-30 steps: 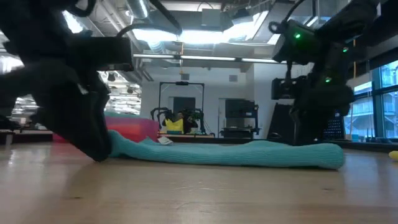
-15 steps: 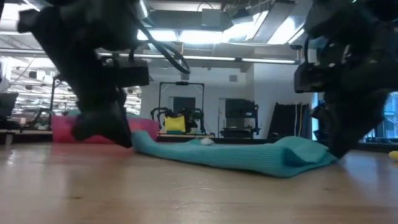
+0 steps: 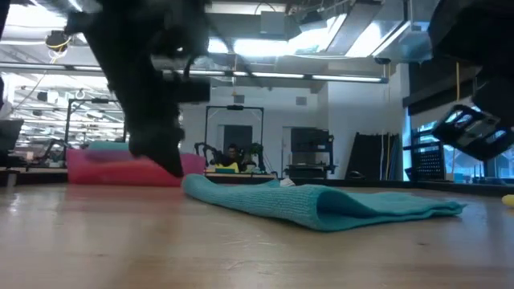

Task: Roll microfiber towels into tight, uniform cylinder then place into a basket
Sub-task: Fold the blue microfiber towel

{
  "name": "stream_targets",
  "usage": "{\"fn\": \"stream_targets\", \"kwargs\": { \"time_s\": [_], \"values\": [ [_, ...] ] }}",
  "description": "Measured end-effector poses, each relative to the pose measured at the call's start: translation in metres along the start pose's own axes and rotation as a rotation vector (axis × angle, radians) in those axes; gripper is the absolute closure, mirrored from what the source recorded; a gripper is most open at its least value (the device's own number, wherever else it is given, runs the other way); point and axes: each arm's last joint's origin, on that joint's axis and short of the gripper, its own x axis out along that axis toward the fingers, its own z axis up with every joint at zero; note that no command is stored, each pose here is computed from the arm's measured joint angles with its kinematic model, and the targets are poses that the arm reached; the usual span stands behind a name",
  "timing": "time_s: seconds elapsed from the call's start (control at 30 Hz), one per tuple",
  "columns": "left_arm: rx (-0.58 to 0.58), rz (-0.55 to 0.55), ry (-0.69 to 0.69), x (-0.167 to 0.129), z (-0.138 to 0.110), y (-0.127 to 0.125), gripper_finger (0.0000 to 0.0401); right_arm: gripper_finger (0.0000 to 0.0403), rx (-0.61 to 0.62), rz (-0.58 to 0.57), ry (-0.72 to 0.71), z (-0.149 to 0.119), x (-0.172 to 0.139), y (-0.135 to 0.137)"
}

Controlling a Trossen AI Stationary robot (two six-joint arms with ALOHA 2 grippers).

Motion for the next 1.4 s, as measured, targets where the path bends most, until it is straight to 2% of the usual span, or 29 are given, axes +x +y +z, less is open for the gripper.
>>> {"fn": "stream_targets", "kwargs": {
  "time_s": [0.1,0.2,0.27,0.33,0.43,0.5,0.67,0.9,1.03,1.17,1.4],
  "values": [
    [0.008,-0.079,-0.076,-0.024,0.006,-0.012,0.0259,0.0394,-0.009,-0.03,0.01,-0.004,0.0,0.001],
    [0.062,-0.206,-0.215,-0.054,0.015,-0.038,0.0259,0.0392,-0.01,-0.065,-0.007,-0.004,0.0,0.0],
    [0.106,-0.328,-0.34,-0.071,0.022,-0.064,0.0259,0.0392,-0.014,-0.074,-0.009,-0.004,0.0,-0.001],
    [0.209,-0.402,-0.441,-0.085,0.024,-0.089,0.0259,0.0392,-0.014,-0.075,-0.012,-0.004,0.0,-0.001],
    [0.352,-0.421,-0.513,-0.095,0.03,-0.125,0.0259,0.0393,-0.011,-0.079,-0.016,-0.003,0.0,-0.002],
    [0.426,-0.395,-0.487,-0.092,0.033,-0.143,0.0259,0.0391,-0.008,-0.078,-0.019,-0.002,0.0,-0.002],
    [0.512,-0.348,-0.396,-0.074,0.043,-0.177,0.0249,0.0388,-0.01,-0.081,-0.02,-0.002,0.0,-0.002],
    [0.533,-0.315,-0.351,-0.066,0.055,-0.188,0.0192,0.0387,-0.035,-0.084,-0.021,-0.002,0.0,-0.002],
    [0.62,-0.29,-0.32,-0.066,0.049,-0.187,0.0169,0.0387,-0.036,-0.093,-0.029,-0.002,0.0,-0.002],
    [0.708,-0.252,-0.277,-0.068,0.039,-0.186,0.0168,0.0387,-0.036,-0.095,-0.031,-0.002,0.0,-0.002],
    [0.806,-0.226,-0.353,-0.065,0.035,-0.199,0.0172,0.0387,-0.04,-0.116,-0.048,-0.001,-0.001,-0.003]
  ]
}}
